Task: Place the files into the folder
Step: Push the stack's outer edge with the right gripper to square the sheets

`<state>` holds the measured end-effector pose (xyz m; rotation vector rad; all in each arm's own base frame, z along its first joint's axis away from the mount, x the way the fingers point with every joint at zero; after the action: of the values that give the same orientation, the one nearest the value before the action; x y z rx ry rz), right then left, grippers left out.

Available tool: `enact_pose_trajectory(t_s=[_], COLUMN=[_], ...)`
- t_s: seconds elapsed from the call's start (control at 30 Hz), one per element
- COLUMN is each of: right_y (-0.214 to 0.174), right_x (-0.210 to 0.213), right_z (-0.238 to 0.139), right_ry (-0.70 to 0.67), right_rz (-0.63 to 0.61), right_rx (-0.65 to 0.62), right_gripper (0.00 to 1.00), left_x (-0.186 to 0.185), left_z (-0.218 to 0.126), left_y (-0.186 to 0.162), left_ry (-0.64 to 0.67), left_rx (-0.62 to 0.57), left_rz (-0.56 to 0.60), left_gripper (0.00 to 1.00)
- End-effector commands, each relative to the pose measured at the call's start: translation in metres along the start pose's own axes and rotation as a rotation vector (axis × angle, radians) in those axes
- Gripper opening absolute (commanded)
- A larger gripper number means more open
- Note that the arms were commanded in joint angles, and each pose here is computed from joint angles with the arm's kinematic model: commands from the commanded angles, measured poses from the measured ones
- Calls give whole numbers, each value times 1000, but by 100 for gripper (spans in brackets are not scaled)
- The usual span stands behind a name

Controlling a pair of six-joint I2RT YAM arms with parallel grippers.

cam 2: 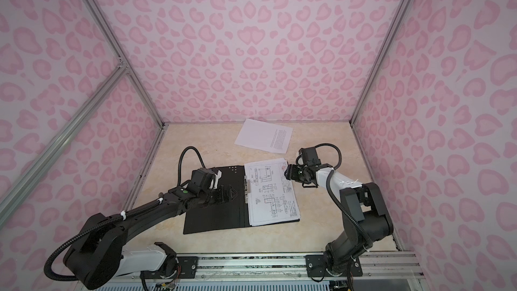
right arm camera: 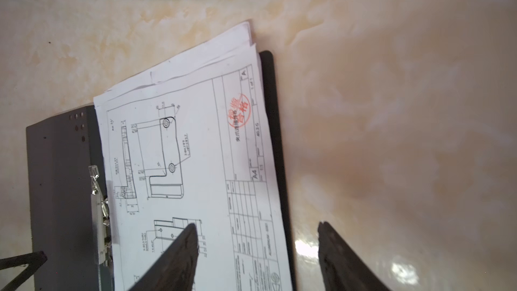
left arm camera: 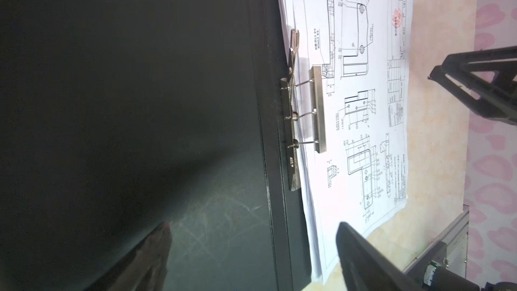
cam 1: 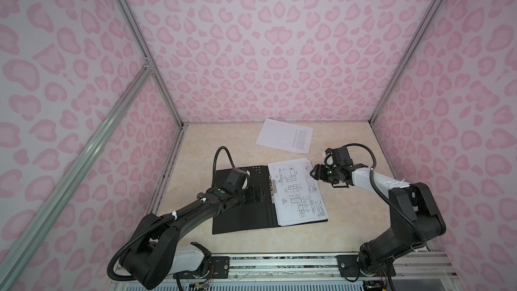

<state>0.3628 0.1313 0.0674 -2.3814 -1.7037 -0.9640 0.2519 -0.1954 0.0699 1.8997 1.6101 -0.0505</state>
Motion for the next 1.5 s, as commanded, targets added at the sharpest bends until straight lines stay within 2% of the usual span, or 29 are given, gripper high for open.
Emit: enact_pose_trajectory(t_s=[0.0, 0.27, 0.77, 1.3, 1.47], right_y=[8, 3, -3, -5, 7], right_x=[9, 4, 12, 13, -2], right_z=[11, 24, 29, 26, 17], right_ry=[56, 61, 92, 64, -4], right_rz=[-9, 26, 86, 105, 131], right_rx=[-3, 22, 36, 15, -51], right_gripper=[69, 67, 65, 66, 69], left_x=[5, 17, 17, 15, 14], left_z=[6, 16, 19, 18, 13], left_y=[3, -15, -16, -17, -14], left_ry=[23, 46, 37, 23, 22], left_rx=[-10, 25, 27, 16, 4], left_rz=[-9, -37, -37, -37, -30], left_gripper=[93, 93, 92, 92, 92])
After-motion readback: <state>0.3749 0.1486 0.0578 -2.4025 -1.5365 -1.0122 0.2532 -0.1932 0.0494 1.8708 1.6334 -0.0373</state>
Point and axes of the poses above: each gripper's point midway between its finger pads, its own z axis out along the fingers, its own x axis along the line the jaws close on, y = z × x, the point moved 1 cm from there along -z, back along the fingers, and after that the axes turned 13 degrees about z, right-handed, at the moved point
